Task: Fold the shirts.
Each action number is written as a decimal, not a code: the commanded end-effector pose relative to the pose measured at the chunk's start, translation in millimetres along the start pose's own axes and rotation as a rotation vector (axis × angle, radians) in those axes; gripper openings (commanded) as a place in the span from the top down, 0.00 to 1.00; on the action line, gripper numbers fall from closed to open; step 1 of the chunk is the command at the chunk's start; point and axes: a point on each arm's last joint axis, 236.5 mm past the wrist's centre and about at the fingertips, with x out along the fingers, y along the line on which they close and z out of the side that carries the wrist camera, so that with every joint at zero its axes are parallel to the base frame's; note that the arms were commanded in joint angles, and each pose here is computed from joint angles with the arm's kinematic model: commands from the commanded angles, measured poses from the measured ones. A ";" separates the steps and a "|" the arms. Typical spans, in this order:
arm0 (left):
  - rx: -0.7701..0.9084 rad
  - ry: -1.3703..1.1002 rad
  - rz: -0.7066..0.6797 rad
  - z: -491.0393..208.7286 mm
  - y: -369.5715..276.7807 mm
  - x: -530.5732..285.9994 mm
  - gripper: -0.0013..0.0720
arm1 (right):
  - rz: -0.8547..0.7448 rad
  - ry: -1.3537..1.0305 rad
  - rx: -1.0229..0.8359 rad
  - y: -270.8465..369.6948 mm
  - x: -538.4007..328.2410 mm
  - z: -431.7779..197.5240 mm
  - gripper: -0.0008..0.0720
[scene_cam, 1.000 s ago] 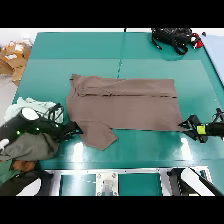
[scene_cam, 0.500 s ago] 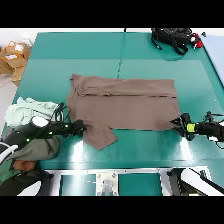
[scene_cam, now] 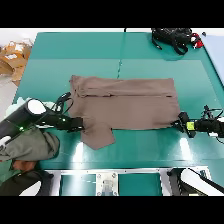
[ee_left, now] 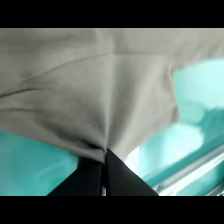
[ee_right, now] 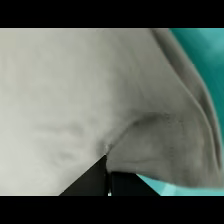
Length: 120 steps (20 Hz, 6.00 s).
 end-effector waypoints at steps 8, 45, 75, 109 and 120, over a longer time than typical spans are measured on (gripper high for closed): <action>0.099 -0.051 0.140 0.6 6.5 -46.7 0.95 | -0.058 -0.107 -0.093 15.0 -54.5 9.5 0.97; 0.047 -0.219 0.057 253.9 4.3 -64.3 0.94 | 0.215 0.267 -0.465 98.4 71.5 147.1 0.30; 0.324 0.035 -0.377 191.9 -220.8 143.5 0.95 | 0.285 0.106 -0.887 246.1 -161.8 19.8 0.97; 0.238 -0.205 -0.078 258.6 -14.9 -144.3 0.95 | 0.056 0.295 -0.562 186.0 102.5 -20.5 0.25; 0.238 -0.204 -0.078 258.5 -14.9 -144.2 0.95 | 0.474 0.294 -0.599 315.1 82.2 -47.0 0.97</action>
